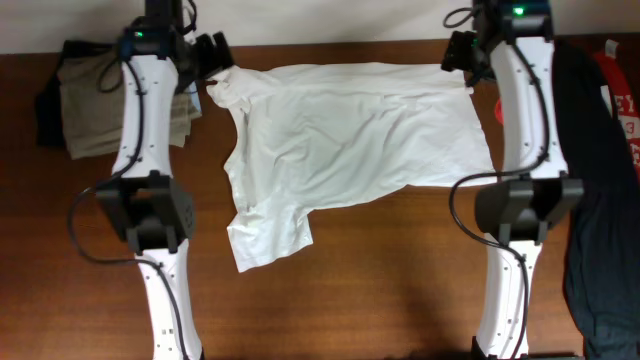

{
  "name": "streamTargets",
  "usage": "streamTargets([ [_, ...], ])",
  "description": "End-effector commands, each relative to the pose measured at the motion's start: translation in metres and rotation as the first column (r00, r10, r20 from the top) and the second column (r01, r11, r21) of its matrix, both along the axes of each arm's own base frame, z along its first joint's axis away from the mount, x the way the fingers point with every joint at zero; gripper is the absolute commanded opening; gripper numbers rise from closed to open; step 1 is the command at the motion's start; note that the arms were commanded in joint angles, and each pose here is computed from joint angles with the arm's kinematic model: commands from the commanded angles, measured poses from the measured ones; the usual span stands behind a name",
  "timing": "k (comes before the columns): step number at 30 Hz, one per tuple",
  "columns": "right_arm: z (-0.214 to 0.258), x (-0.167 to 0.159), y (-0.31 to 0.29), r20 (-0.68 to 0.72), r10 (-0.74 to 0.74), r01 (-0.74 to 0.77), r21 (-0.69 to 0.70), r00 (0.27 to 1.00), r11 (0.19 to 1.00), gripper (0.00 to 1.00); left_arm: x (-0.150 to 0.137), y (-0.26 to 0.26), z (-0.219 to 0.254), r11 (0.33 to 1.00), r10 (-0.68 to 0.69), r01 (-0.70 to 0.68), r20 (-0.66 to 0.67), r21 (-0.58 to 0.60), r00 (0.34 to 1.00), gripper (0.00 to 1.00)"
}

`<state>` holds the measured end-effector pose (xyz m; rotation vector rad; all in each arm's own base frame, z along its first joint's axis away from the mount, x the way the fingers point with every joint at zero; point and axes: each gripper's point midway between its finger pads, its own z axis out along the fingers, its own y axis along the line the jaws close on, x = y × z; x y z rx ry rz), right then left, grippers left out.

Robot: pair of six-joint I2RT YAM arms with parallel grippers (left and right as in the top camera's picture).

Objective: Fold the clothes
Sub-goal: 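Lift the T-shirt with both grippers and lay it flat on the table, then grasp the T-shirt's bottom-left and right corners with both grippers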

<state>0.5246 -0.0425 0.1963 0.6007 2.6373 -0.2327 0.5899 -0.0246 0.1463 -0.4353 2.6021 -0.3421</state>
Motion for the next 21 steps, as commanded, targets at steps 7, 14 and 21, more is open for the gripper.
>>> streamTargets([
  [7,0.154,-0.103,0.03,0.207,0.047,-0.087,0.186,0.977,0.979,0.99,-0.18,0.028,0.217,0.992,0.05,-0.062,0.105,0.111,0.993,0.99],
  [14,0.205,-0.195,0.045,0.291,0.146,-0.208,0.193,0.946,0.959,0.99,-0.269,0.024,0.266,0.985,-0.045,0.01,0.199,0.172,0.979,0.99],
  [21,0.075,-0.2,0.027,-0.058,0.102,-0.091,0.163,0.993,0.982,0.99,-0.332,-0.001,0.045,0.993,-0.113,0.119,-0.342,-0.004,0.933,0.77],
])
